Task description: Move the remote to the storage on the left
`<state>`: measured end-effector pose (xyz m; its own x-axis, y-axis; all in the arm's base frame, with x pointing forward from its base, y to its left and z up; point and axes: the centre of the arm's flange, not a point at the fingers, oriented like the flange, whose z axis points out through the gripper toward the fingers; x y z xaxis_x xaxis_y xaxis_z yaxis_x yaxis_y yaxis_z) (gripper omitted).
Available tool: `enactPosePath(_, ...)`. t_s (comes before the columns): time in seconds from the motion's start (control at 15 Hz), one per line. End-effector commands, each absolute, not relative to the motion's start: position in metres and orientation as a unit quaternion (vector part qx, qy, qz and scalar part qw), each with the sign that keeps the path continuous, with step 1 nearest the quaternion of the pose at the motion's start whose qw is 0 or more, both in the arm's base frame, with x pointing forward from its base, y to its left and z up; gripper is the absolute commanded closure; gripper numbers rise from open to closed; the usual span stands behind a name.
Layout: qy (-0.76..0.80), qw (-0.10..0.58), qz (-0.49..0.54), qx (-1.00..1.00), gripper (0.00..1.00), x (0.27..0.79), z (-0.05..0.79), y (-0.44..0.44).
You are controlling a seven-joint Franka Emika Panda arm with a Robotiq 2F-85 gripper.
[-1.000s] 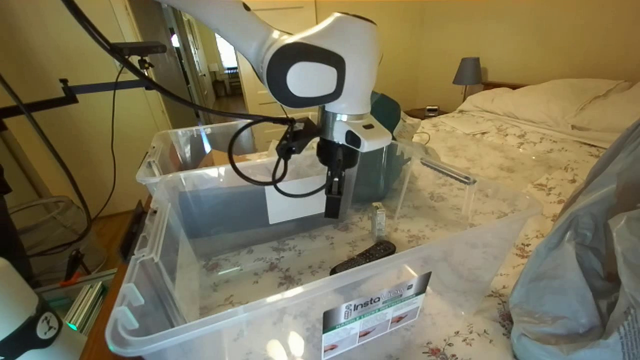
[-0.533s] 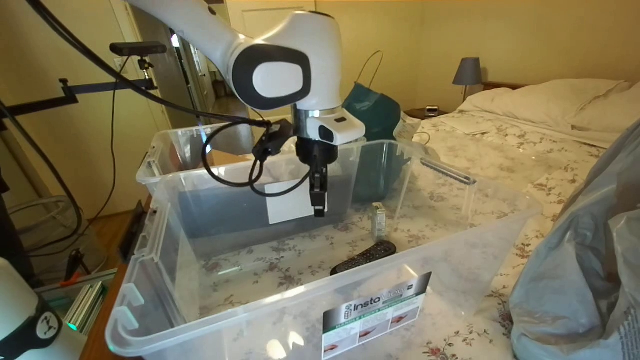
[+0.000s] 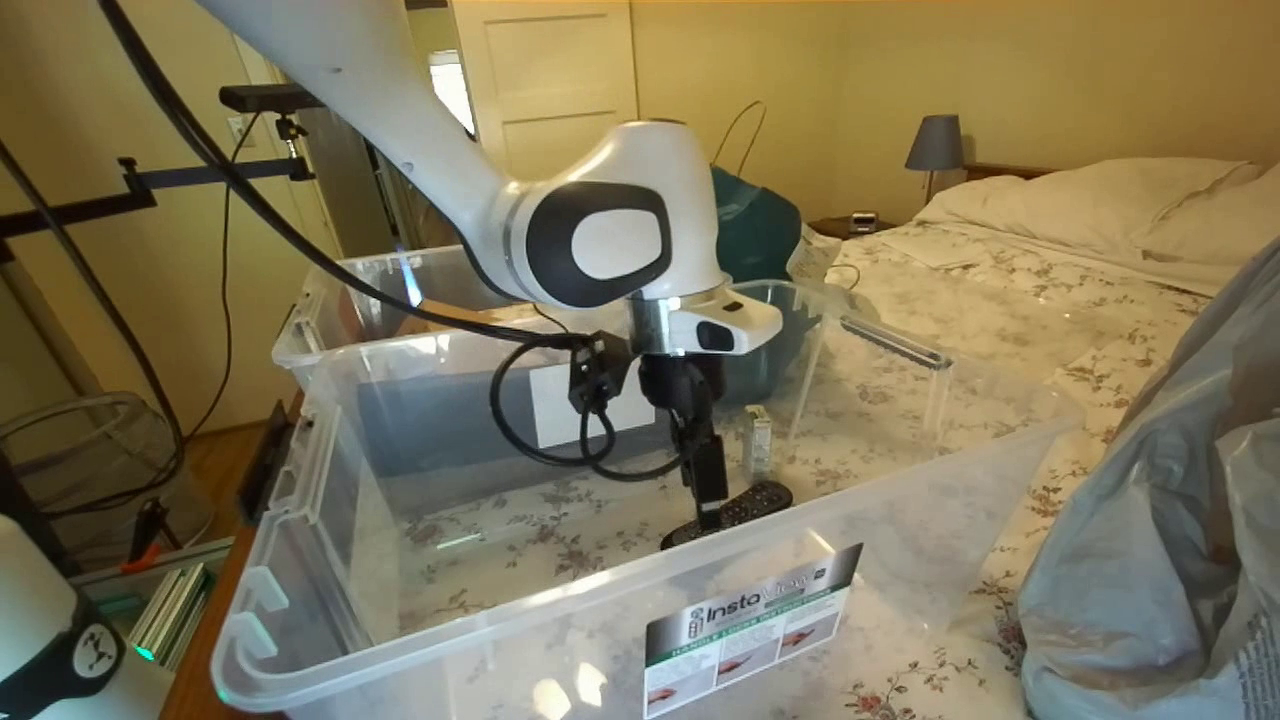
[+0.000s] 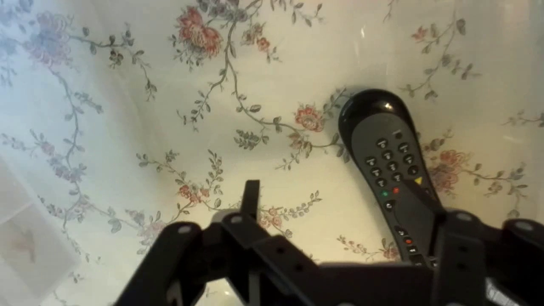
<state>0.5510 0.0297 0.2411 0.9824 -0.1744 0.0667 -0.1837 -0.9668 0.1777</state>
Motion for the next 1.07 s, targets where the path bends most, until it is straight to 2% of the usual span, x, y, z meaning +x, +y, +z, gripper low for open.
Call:
enactPosePath(0.0, -0.086, 0.094, 0.027, 0.991, 0.11, 0.555, 0.24, 0.029)
enactPosePath(0.07, -0.068, 0.085, 0.031, 0.994, 0.0, 0.55, 0.238, 0.031)
enactPosePath(0.13, -0.024, 0.055, 0.037, 0.998, 0.02, 0.548, 0.235, 0.034)
enactPosePath(0.4, 0.076, 0.043, 0.047, 0.995, 0.0, 0.555, 0.211, 0.053)
enactPosePath(0.67, 0.076, 0.087, 0.03, 0.993, 0.0, 0.557, 0.176, 0.069)
enactPosePath(1.0, 0.072, 0.1, 0.002, 0.992, 0.0, 0.556, 0.146, 0.088)
